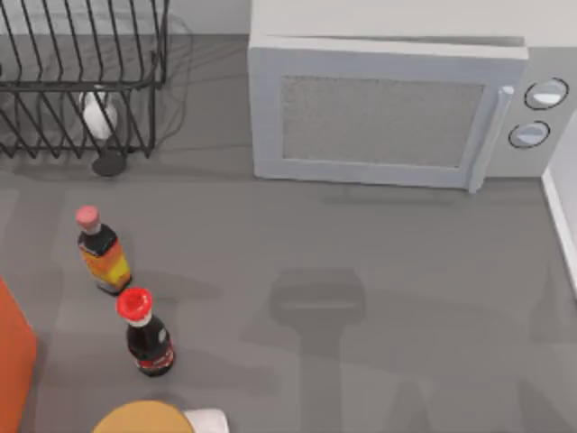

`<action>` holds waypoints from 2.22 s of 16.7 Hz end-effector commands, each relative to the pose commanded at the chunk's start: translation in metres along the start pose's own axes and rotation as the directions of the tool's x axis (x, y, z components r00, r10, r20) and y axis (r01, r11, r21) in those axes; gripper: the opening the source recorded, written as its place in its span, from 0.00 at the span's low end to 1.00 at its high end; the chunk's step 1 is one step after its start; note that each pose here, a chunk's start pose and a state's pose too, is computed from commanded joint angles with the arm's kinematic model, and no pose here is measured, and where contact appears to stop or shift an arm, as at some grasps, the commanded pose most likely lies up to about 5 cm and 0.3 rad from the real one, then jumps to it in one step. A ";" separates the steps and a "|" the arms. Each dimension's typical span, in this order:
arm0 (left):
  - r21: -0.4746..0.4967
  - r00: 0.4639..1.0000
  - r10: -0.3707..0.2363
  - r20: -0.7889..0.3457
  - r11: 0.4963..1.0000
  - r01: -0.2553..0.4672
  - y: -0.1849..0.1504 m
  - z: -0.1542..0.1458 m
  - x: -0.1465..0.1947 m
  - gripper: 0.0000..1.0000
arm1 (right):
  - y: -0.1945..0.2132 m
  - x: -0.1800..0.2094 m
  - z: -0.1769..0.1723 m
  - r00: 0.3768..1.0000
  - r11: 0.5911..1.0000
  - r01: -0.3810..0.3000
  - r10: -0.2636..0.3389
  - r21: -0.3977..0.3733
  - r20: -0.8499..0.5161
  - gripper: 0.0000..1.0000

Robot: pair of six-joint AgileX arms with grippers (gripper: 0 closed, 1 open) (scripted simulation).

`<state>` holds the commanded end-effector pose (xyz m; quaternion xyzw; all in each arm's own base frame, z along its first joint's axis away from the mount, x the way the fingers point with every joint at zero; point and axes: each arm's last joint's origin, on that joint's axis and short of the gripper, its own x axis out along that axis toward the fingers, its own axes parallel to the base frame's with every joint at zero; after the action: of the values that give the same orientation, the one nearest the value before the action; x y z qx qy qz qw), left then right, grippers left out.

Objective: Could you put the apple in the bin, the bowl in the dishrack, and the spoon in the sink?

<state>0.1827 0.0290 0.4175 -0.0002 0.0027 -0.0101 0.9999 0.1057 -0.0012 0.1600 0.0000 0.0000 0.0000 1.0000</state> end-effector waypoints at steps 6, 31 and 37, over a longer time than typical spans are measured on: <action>0.001 1.000 -0.003 -0.012 1.000 0.003 0.007 -0.019 0.052 0.00 | 0.000 0.000 0.000 1.000 1.000 0.000 0.000 0.000 0.000 1.00; 0.001 1.000 0.000 0.005 1.000 0.000 0.000 -0.198 0.200 0.45 | 0.000 0.000 0.000 1.000 1.000 0.000 0.000 0.000 0.000 1.00; 0.001 1.000 0.000 0.005 1.000 0.000 0.000 -0.198 0.200 0.90 | 0.000 0.000 0.000 1.000 1.000 0.000 0.000 0.000 0.000 1.00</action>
<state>0.3813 0.0252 0.2180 0.0000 0.0000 -0.0100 0.9999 0.1057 -0.0012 0.1600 0.0000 0.0000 0.0000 1.0000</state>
